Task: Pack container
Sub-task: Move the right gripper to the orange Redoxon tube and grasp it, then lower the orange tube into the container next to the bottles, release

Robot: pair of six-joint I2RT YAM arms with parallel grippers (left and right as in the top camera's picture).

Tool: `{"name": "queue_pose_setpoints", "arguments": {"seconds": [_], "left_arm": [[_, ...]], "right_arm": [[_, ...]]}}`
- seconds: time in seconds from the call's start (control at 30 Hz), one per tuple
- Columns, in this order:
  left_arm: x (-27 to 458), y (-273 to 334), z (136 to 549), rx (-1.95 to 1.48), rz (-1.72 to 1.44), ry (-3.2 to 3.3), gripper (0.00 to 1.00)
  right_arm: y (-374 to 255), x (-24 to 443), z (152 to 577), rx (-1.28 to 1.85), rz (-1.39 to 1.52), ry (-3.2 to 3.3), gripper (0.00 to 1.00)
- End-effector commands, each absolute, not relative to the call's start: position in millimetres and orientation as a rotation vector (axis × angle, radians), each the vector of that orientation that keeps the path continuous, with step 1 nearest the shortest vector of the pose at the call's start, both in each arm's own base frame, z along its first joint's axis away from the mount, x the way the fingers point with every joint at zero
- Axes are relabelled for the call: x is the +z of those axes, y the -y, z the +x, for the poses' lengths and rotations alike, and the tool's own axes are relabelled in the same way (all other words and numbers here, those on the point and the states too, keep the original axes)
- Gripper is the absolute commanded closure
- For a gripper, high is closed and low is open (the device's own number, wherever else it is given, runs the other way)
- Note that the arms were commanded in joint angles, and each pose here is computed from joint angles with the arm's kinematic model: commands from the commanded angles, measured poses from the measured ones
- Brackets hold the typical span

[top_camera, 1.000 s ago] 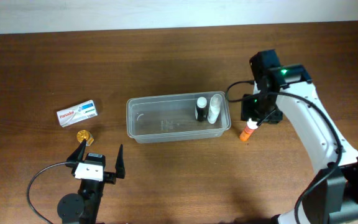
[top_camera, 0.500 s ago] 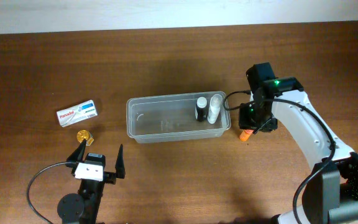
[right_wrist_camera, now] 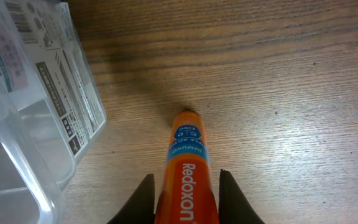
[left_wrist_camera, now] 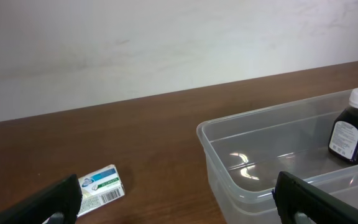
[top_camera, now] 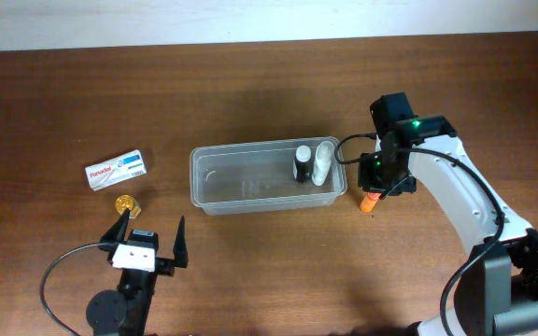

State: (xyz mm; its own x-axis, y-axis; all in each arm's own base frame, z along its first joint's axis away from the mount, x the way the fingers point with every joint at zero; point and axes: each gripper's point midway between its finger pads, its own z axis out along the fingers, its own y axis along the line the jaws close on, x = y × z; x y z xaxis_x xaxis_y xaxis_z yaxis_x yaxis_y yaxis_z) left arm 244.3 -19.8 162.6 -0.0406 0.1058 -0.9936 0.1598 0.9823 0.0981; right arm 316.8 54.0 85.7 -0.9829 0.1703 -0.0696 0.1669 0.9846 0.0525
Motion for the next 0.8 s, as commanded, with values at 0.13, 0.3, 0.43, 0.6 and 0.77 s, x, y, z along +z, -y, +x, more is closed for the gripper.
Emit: {"name": "queue_pose_setpoints", "arguments": {"seconds": [0.13, 0.3, 0.43, 0.6, 0.77], "left_arm": [[162, 19, 244, -0.032, 0.210, -1.614, 0.01], [162, 19, 244, -0.032, 0.210, -1.614, 0.01], [162, 19, 244, -0.032, 0.210, -1.614, 0.01], [162, 19, 244, -0.032, 0.210, -1.614, 0.01], [162, 19, 244, -0.032, 0.210, -1.614, 0.01]], "right_arm": [[-52, 92, 314, 0.069, 0.247, -3.072, 0.85], [-54, 109, 320, 0.073, 0.217, -3.060, 0.85], [-55, 132, 325, 0.079, 0.202, -3.041, 0.85], [-60, 172, 329, 0.112, 0.121, -2.996, 0.85], [-74, 225, 329, 0.151, 0.051, -2.880, 0.85]]}}
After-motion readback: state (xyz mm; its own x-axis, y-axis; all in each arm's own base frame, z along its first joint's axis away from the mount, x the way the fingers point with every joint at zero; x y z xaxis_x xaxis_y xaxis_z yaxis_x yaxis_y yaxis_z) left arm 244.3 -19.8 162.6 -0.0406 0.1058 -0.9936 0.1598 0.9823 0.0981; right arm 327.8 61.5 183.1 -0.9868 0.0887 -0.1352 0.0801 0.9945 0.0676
